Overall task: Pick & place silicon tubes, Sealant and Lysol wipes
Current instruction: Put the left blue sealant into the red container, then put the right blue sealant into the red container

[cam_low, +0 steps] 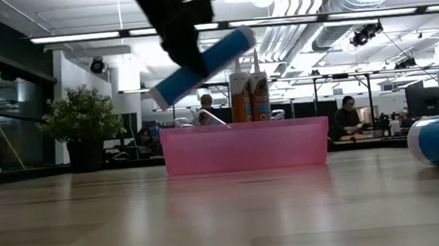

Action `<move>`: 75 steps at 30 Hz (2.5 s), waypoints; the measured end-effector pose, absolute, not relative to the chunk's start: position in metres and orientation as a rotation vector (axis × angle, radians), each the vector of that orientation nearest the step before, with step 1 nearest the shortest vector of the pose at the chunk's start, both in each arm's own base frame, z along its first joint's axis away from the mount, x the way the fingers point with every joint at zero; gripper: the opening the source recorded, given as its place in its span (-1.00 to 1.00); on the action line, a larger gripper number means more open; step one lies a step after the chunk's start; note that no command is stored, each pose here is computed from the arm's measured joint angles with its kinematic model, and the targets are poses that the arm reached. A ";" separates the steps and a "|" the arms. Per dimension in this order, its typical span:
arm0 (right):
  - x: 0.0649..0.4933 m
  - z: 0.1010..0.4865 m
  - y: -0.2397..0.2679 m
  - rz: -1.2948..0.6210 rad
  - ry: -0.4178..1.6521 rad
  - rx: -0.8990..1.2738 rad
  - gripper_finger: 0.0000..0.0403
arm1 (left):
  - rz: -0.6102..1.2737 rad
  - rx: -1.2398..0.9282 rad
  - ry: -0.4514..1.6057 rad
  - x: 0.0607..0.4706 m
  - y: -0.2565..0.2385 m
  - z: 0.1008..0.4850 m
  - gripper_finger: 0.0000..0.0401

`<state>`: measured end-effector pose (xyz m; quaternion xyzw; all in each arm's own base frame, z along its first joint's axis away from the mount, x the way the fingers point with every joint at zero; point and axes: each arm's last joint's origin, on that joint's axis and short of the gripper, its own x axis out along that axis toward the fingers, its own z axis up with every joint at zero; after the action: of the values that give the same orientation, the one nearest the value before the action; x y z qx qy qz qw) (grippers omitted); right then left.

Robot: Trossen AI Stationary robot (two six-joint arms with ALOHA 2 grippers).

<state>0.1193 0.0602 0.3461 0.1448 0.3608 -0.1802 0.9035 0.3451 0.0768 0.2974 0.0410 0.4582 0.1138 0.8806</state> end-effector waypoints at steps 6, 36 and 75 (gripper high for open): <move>0.119 0.346 0.060 -0.373 0.744 0.302 -1.00 | 0.172 0.109 1.054 0.379 0.083 0.290 -0.01; 0.120 0.346 0.060 -0.380 0.737 0.308 -1.00 | 0.068 0.138 1.218 0.420 0.081 0.257 -0.02; 0.119 0.346 0.061 -0.375 0.747 0.333 -1.00 | 0.123 0.190 1.272 0.432 0.075 0.233 0.79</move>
<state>0.1194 0.0606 0.3461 0.1607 0.3610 -0.1811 0.9006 0.4318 0.0745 0.2326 0.0885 0.5926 0.0572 0.7986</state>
